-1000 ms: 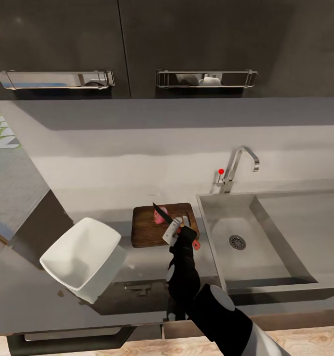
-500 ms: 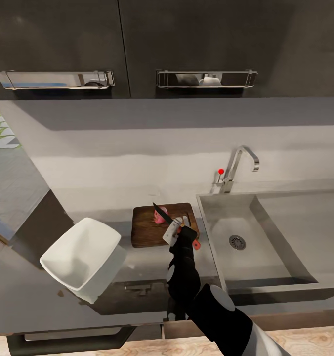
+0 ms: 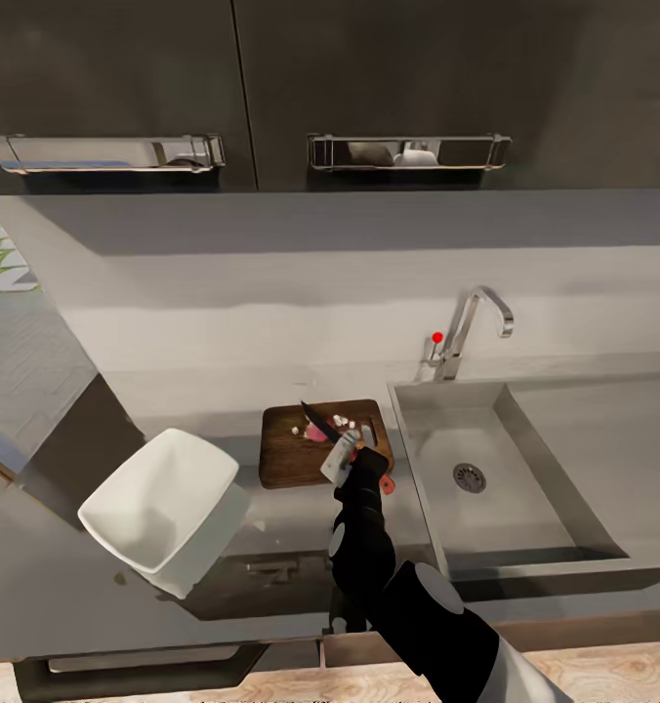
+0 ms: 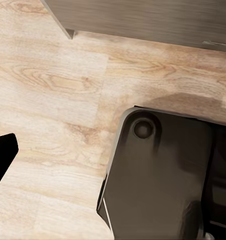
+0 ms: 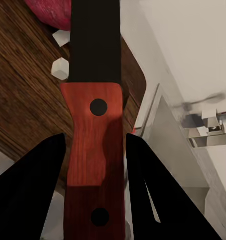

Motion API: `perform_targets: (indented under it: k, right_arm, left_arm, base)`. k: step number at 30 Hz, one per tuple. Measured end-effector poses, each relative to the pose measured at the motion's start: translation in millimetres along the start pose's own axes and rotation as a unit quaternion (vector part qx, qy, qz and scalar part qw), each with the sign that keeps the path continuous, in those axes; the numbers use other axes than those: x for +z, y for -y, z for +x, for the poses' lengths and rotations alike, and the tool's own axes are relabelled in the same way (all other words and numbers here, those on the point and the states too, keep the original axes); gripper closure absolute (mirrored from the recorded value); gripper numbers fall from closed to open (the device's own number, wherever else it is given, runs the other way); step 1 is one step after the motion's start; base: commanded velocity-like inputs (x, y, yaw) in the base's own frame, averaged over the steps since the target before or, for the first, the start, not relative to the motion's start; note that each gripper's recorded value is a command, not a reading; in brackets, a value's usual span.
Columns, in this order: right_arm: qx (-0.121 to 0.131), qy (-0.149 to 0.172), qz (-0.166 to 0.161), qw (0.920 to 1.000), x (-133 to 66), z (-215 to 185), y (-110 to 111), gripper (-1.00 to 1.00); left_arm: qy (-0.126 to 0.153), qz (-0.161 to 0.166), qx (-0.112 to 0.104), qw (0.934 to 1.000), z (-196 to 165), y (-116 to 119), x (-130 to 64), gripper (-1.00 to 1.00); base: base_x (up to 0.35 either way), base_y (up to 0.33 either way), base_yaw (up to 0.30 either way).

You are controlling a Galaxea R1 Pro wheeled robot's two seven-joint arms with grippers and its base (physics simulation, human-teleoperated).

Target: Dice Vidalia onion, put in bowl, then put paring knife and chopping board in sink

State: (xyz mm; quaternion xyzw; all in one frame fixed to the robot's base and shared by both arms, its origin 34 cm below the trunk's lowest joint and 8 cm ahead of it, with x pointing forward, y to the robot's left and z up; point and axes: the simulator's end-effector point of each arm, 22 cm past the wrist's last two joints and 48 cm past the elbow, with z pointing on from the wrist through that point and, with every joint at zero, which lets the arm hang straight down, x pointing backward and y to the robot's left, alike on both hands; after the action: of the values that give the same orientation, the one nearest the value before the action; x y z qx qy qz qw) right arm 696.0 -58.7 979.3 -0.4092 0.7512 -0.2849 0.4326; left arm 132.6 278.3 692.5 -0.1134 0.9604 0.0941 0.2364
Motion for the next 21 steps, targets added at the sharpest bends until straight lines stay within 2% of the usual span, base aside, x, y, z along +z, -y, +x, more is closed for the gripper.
perform_targets:
  k: [12,16,17,18,21]
  right_arm:
    - [0.0,-0.001,-0.002,1.0,1.0,0,-2,1.0]
    - [0.013,0.001,0.002,0.9999,0.7,-3,5,1.0]
    - [0.022,-0.005,0.006,0.9997,3.8,1,12,1.0]
    - [0.045,-0.019,0.016,0.9987,10.7,12,28,1.0]
    - [0.149,-0.051,0.043,0.9866,24.6,44,84,1.0]
  left_arm:
    - [-0.003,0.0,0.001,1.0,2,0,-0.7,-1.0]
    - [-0.003,0.0,0.001,1.0,1,0,-0.7,-1.0]
    - [-0.002,0.0,0.001,1.0,1,0,-0.6,-1.0]
    - [-0.002,0.0,0.001,1.0,1,0,-0.6,-1.0]
    - [-0.002,0.0,0.001,1.0,1,0,-0.6,-1.0]
  base:
    - [0.0,0.0,0.0]
    - [0.0,0.0,0.0]
    - [0.0,0.0,0.0]
    - [0.0,0.0,0.0]
    - [0.0,0.0,0.0]
